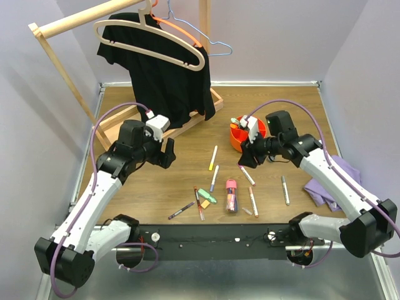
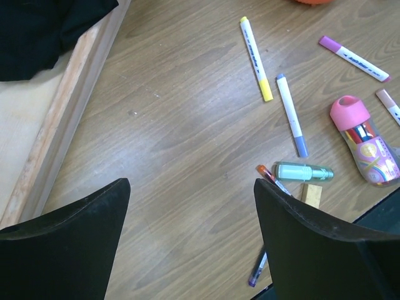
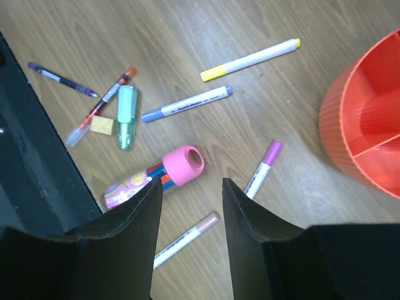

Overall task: Sort the stationery into containers
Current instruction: Pick up the pen from the center of the board.

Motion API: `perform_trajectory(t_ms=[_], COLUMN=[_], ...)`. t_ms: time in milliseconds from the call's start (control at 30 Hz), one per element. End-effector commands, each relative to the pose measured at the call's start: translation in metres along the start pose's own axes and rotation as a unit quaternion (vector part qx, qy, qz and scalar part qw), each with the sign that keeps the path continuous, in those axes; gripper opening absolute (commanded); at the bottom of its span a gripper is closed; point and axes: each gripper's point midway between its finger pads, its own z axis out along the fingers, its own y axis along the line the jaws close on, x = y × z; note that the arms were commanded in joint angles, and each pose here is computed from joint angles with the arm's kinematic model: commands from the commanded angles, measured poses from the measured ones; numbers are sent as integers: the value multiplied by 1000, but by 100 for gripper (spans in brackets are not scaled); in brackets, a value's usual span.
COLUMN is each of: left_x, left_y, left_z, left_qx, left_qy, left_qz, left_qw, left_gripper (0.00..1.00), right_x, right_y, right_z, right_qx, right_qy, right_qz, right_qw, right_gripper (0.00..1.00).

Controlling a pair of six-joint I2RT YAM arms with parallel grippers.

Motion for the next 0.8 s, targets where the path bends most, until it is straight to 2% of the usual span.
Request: perform_trajectory(t_ms=[0, 100, 167, 367, 467, 600, 767], left_x=[24, 35, 33, 21, 21, 21, 19], left_y=[-16, -22, -21, -18, -18, -15, -15], left_z=[-1, 0, 1, 7, 12, 20, 22], left_qx=[39, 54, 47, 39, 39, 32, 32], left_qy=[45, 77, 71, 56, 60, 69, 69], left_qz=[34, 34, 41, 44, 33, 24, 21], left_qw=[998, 995, 996, 997, 997, 997, 997], left_gripper=[88, 87, 87, 88, 88, 88, 88], right_x=[4, 25, 38, 77, 75, 72, 81], right_y=[-14, -28, -37, -54, -54, -66, -71], right_z=[-5, 8, 12, 22, 28, 39, 55], right_qx=[58, 98, 135, 171, 158, 169, 165], right_qy=[5, 45, 52, 90, 88, 91, 123], right_qz=[-13, 79, 131, 101, 79, 63, 40], right_qw=[998, 991, 981, 976, 980, 979, 978], right_gripper=[49, 49, 49, 43, 40, 40, 38])
